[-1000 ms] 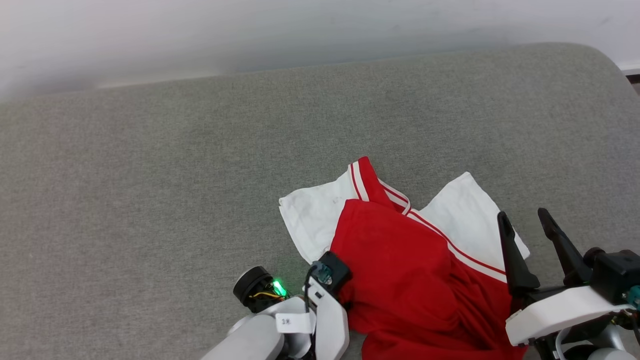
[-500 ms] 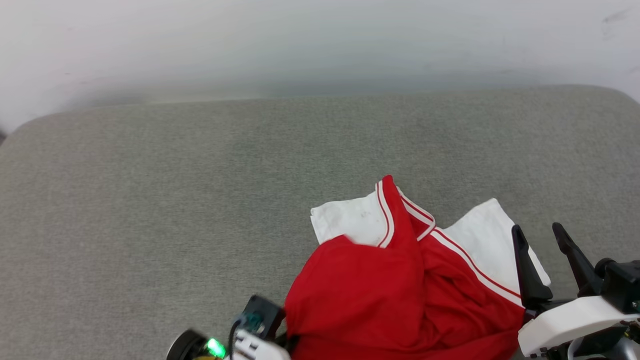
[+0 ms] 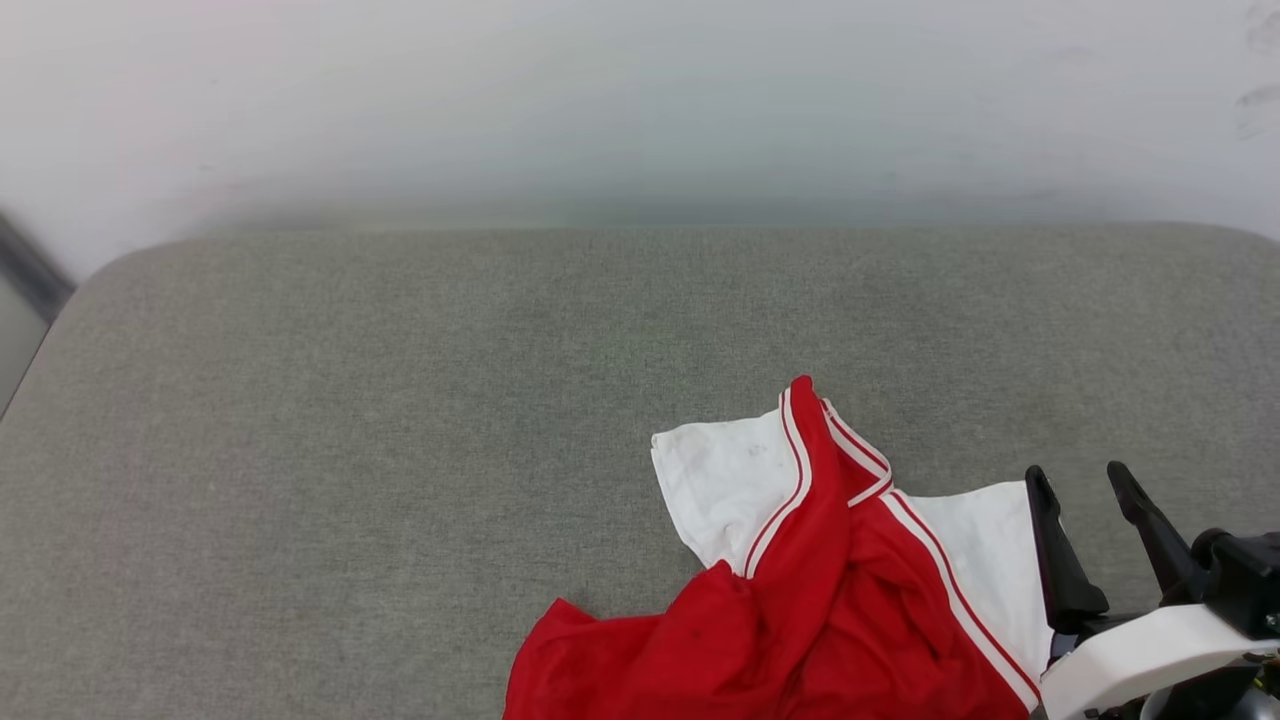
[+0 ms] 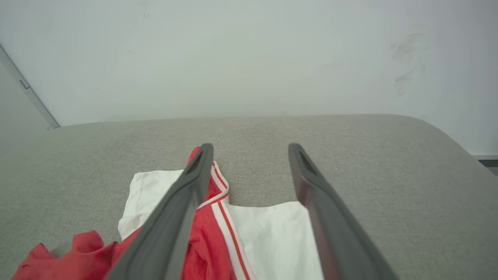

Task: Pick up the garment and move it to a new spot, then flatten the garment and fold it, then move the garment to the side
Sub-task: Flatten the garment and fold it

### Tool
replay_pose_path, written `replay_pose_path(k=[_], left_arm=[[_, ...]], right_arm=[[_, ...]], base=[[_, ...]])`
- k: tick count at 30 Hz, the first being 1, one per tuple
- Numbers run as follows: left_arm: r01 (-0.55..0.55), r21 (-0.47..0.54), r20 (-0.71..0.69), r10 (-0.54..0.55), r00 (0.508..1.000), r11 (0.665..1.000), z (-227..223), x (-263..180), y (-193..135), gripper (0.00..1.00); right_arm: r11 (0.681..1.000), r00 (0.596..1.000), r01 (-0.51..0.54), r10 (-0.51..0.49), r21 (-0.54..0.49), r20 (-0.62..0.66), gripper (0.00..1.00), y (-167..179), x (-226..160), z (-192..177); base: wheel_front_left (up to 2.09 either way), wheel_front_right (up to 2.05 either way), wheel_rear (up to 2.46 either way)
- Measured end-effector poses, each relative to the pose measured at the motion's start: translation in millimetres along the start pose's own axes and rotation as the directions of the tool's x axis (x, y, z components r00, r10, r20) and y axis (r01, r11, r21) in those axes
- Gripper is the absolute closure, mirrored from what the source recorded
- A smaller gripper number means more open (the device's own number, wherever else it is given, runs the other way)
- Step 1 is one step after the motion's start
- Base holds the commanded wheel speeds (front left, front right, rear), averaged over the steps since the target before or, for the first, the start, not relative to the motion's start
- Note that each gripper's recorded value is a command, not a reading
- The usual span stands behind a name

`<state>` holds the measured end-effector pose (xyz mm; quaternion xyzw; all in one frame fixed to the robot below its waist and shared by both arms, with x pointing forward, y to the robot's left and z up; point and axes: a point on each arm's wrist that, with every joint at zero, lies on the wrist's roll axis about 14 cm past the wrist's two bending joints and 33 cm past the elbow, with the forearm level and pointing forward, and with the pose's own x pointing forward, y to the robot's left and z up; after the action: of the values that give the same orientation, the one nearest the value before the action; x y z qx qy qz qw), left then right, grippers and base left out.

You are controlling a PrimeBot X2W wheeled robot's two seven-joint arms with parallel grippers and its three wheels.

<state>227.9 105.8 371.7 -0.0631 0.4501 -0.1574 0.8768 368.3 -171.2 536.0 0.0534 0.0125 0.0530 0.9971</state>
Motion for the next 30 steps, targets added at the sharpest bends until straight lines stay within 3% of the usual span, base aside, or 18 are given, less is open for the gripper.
replay_pose_path(k=[1, 6, 9, 16, 20, 26, 30], left_arm=[[0.004, 0.004, 0.009, -0.004, 1.0, 1.0, 1.3, 0.1, -1.3, 0.0], [-0.028, 0.027, 0.187, 0.023, 0.982, 0.999, 42.6, -4.3, 2.3, 0.0], [-0.049, 0.059, 0.329, 0.027, 0.944, 0.997, 80.2, -13.0, 1.1, 0.0], [-0.111, 0.117, 0.635, 0.011, 0.772, 0.987, 166.5, -42.2, -2.6, 0.0], [-0.118, 0.149, 0.726, -0.027, 0.687, 0.982, 205.0, -47.8, -10.1, 0.0], [-0.048, 0.231, 0.704, -0.133, 0.697, 0.972, 245.7, -21.3, -28.7, 0.0], [0.019, 0.287, 0.598, -0.195, 0.777, 0.958, 259.7, 15.3, -35.5, 0.0]], right_arm=[[1.0, 1.0, 0.0, 0.0, -0.001, 0.003, 0.0, 0.3, -1.2, 1.2], [1.0, 1.0, 0.015, -0.015, -0.003, 0.013, 0.0, -3.8, -11.2, 5.1], [1.0, 1.0, 0.021, -0.021, -0.005, 0.022, 0.0, -5.5, -14.5, 8.6], [0.999, 0.999, 0.038, -0.037, -0.009, 0.024, 0.0, -10.2, -18.9, 11.0], [0.999, 0.999, 0.046, -0.045, -0.014, 0.019, 0.0, -12.8, -16.8, 10.5], [0.998, 0.998, 0.057, -0.057, -0.019, 0.012, 0.0, -17.6, -2.9, 9.3], [0.997, 0.997, 0.081, -0.081, -0.02, -0.003, 0.0, -26.7, 5.2, 2.8]], base=[[0.0, 0.0, 0.0], [0.0, 0.0, 0.0], [0.0, 0.0, 0.0], [0.0, 0.0, 0.0], [0.0, 0.0, 0.0], [0.0, 0.0, 0.0], [0.0, 0.0, 0.0]])
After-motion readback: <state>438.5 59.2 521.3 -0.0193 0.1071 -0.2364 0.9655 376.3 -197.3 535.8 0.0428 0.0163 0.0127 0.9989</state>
